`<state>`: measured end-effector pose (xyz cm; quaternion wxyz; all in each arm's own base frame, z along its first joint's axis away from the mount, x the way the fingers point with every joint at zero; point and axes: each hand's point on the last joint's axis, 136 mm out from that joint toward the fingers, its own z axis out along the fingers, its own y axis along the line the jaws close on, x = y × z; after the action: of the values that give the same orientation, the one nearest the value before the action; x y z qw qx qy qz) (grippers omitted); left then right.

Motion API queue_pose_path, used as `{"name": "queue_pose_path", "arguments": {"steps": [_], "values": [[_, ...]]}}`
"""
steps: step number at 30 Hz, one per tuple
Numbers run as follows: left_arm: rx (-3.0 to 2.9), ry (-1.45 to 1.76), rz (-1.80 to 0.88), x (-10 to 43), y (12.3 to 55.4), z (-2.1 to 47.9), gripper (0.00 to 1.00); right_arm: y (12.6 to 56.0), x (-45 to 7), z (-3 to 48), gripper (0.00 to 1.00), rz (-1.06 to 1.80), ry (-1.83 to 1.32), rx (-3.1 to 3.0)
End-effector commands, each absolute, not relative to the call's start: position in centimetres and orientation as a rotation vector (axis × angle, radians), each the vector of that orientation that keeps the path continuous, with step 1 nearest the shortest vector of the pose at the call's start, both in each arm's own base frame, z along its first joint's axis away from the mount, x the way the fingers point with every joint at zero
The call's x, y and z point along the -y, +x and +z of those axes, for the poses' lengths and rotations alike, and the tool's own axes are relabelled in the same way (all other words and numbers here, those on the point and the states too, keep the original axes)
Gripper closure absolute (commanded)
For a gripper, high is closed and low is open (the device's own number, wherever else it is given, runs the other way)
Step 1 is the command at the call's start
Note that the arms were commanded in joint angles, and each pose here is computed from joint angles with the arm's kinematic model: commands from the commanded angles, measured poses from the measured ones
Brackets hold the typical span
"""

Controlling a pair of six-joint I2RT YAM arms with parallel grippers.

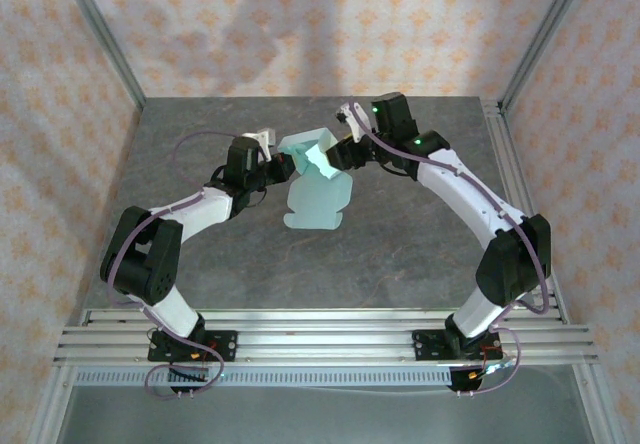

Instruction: Fold the paper box

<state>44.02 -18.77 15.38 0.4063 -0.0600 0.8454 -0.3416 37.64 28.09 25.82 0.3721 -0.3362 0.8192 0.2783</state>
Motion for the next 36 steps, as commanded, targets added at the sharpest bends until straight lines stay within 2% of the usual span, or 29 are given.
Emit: {"name": "queue_pose_path", "arguments": {"steps": [1,8,19,27,36], "values": [[-2.063,-0.122,-0.908,19.2,44.2,18.2,1.00,35.8,-29.3,25.9,0.47,0.783,-0.962,-2.046],[-2.067,-0.129,-0.923,19.3,44.3,18.0,1.00,35.6,-29.0,24.8,0.48,0.760,-0.981,-2.078],[-2.069,-0.124,-0.939,19.6,44.3,18.1,1.00,36.8,-29.0,22.6,0.46,0.543,-1.005,-2.136],[-2.067,-0.120,-0.940,19.6,44.3,18.3,1.00,39.7,-27.7,23.2,0.62,0.305,-0.869,-2.119],[-2.072,-0.109,-0.936,19.8,44.1,18.7,1.00,42.0,-27.3,24.3,0.67,0.046,-0.713,-2.041]]}}
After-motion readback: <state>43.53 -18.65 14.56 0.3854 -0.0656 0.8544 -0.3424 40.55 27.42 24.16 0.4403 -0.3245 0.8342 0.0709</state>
